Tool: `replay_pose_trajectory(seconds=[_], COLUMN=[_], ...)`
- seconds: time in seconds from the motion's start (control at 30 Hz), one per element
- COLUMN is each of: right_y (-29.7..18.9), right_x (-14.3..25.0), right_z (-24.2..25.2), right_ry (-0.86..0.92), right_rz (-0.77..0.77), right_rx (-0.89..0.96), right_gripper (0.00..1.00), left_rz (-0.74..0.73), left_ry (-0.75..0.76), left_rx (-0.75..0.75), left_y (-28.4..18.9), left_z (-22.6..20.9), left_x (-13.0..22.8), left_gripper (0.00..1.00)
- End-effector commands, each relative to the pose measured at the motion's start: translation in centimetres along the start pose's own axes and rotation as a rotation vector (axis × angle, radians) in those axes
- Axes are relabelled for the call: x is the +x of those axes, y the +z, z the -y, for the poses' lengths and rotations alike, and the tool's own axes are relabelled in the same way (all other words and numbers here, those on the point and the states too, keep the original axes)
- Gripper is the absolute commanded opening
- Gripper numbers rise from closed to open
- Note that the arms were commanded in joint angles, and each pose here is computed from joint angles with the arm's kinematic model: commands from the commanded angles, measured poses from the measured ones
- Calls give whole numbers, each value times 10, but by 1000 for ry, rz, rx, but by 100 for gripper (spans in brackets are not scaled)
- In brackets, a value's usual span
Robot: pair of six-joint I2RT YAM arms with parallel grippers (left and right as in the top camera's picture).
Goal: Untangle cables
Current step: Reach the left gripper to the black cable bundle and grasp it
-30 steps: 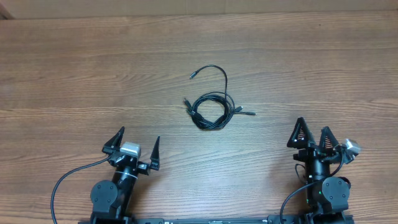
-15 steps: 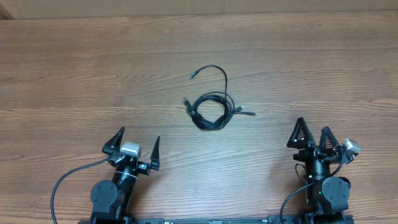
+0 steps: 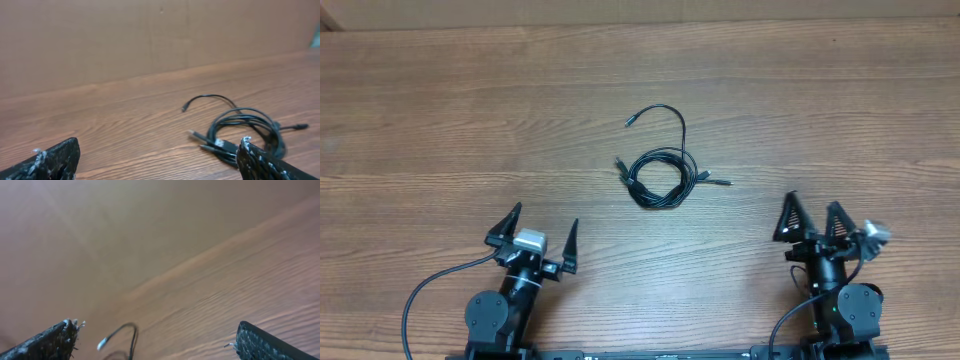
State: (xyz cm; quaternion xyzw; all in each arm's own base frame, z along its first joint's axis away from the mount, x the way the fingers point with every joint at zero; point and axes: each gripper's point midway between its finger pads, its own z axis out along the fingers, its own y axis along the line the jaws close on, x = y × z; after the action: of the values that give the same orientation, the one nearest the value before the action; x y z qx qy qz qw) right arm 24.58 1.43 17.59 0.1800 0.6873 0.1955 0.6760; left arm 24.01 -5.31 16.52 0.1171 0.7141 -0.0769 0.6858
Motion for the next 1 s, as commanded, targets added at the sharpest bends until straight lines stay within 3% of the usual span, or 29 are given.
replay_pose_trajectory(seconds=[0.0,0.3,0.47,0.73,0.97], right_y=[-5,-25,-24,6,40], right_x=[15,-31,-52,-60,-49], right_z=[-25,-52,-65,-83,-75], right_ry=[-93,-147,-168,-160,-150], right_rz=[-95,-152,-255,-573,-923], right_rx=[-138,-125,-77,35,233], right_gripper=[100,100,100,100,100], left_rz=[70,29,-76,-351,-559], left_ry=[19,-12,-43,-107,-26], left_rx=[114,142,173,209,255], left_y=[-8,-23,-16,18,56], left_z=[19,22,24,23,57], left_x=[-34,-97,-122,-136,-113], left_gripper=[99,100,100,100,100])
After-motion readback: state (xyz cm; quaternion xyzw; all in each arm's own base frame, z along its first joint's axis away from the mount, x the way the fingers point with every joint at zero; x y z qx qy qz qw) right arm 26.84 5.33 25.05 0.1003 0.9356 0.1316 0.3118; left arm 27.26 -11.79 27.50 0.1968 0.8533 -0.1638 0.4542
